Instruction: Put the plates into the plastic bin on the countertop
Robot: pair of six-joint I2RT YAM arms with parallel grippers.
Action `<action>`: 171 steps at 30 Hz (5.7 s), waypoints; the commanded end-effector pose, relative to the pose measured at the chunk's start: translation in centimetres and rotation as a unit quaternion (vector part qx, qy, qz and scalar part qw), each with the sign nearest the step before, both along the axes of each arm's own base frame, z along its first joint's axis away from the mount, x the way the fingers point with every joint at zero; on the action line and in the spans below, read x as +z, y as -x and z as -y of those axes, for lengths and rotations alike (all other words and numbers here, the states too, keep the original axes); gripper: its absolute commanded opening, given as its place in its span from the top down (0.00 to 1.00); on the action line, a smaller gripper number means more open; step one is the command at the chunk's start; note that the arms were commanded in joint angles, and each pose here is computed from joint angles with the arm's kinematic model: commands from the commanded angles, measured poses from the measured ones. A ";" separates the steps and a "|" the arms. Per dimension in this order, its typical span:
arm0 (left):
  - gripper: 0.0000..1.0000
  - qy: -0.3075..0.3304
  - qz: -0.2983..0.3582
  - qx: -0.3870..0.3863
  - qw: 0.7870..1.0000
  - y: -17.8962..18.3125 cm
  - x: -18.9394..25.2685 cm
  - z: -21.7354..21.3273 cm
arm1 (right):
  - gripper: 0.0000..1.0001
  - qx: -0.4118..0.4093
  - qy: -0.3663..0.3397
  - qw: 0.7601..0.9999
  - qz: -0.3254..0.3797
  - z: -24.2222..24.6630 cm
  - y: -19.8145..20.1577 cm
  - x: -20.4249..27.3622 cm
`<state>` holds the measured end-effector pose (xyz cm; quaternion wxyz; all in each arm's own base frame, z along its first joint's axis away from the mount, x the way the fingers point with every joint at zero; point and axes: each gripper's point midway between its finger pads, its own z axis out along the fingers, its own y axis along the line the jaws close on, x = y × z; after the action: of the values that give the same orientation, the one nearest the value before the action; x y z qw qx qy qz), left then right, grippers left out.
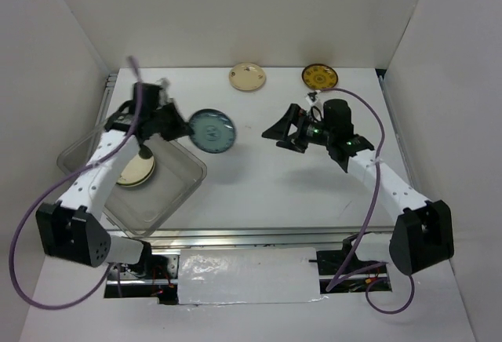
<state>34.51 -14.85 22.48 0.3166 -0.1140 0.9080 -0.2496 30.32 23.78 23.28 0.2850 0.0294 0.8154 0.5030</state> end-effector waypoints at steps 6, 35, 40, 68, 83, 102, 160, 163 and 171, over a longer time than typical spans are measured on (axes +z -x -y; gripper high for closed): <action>1.00 0.006 0.027 0.463 0.886 6.0 -2.5 -24.1 | 0.00 -0.052 0.042 0.998 0.021 3.7 1.0 -2.8; 0.01 -0.068 0.062 0.168 0.982 9.8 1.7 -13.8 | 0.00 -0.394 0.023 0.912 -0.114 20.1 -23.2 -10.9; 0.01 -0.069 0.072 0.118 0.988 9.5 2.4 -11.5 | 0.01 -0.468 0.008 0.868 -0.164 24.0 -27.9 -14.7; 0.01 -0.123 0.077 0.100 0.984 7.8 2.4 -11.3 | 0.66 -0.516 0.011 0.827 -0.223 26.8 -37.4 -20.2; 0.01 -0.100 0.071 0.068 0.990 5.9 2.1 -9.8 | 1.00 -0.500 0.039 0.841 -0.203 26.3 -33.6 -18.5; 0.03 0.049 0.076 -0.168 0.982 -7.3 5.0 9.9 | 1.00 -0.041 -0.032 0.997 0.054 1.5 -4.2 3.4; 0.01 0.134 0.137 0.098 0.977 -12.6 5.7 0.3 | 0.00 -0.108 -0.026 0.991 0.075 7.0 7.8 -3.5; 0.01 0.136 0.126 0.122 0.975 -18.3 2.2 2.9 | 0.00 -0.108 -0.027 0.992 0.058 7.0 8.0 -4.5; 0.01 0.135 0.083 0.295 0.943 -27.0 -9.2 5.3 | 0.00 -0.135 -0.080 0.986 0.053 7.6 8.9 -4.3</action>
<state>57.93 -20.13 11.32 0.3731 -0.3222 0.8279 -0.2674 21.46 16.23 17.16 0.3721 0.1352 0.7711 0.4987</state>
